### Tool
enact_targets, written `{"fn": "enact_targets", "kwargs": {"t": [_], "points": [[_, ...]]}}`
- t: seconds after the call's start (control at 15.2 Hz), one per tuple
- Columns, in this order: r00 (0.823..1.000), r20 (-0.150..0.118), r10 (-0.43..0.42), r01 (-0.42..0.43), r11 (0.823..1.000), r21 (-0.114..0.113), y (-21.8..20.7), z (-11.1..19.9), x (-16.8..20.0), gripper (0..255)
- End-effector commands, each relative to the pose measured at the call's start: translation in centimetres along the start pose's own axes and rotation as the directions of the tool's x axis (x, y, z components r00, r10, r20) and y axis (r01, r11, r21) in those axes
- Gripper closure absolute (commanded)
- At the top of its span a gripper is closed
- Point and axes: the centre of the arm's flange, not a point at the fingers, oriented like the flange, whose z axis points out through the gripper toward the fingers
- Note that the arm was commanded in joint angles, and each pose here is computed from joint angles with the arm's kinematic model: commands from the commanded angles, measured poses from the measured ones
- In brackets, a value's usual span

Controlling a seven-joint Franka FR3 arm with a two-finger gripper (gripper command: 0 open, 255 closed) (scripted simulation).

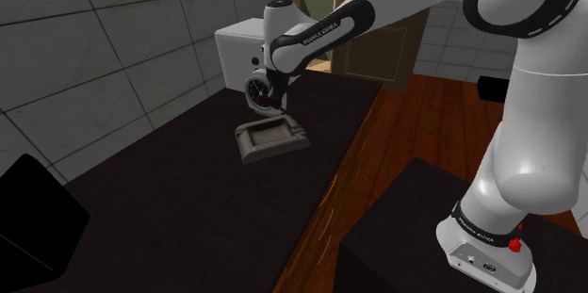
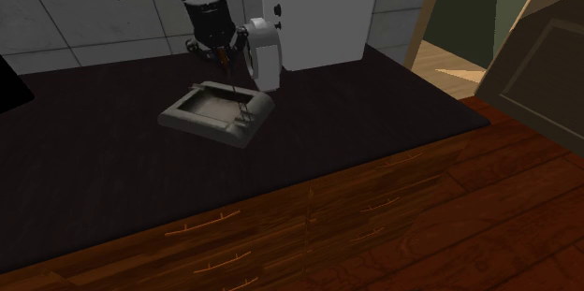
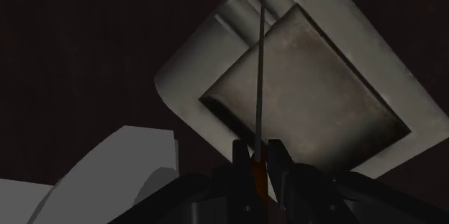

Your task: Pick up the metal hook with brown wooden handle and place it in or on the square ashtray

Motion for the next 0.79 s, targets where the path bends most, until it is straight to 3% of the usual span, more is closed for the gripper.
{"fn": "enact_targets", "kwargs": {"t": [0.0, 0.2, 0.73], "points": [[1.0, 0.0, 0.001, -0.001, 1.0, 0.0, -1.5, 0.1, 2.6, 255], [1.0, 0.0, 0.001, -0.001, 1.0, 0.0, -4.0, 0.6, 6.7, 255], [1.0, 0.0, 0.001, -0.001, 1.0, 0.0, -4.5, 4.8, 6.0, 255]]}}
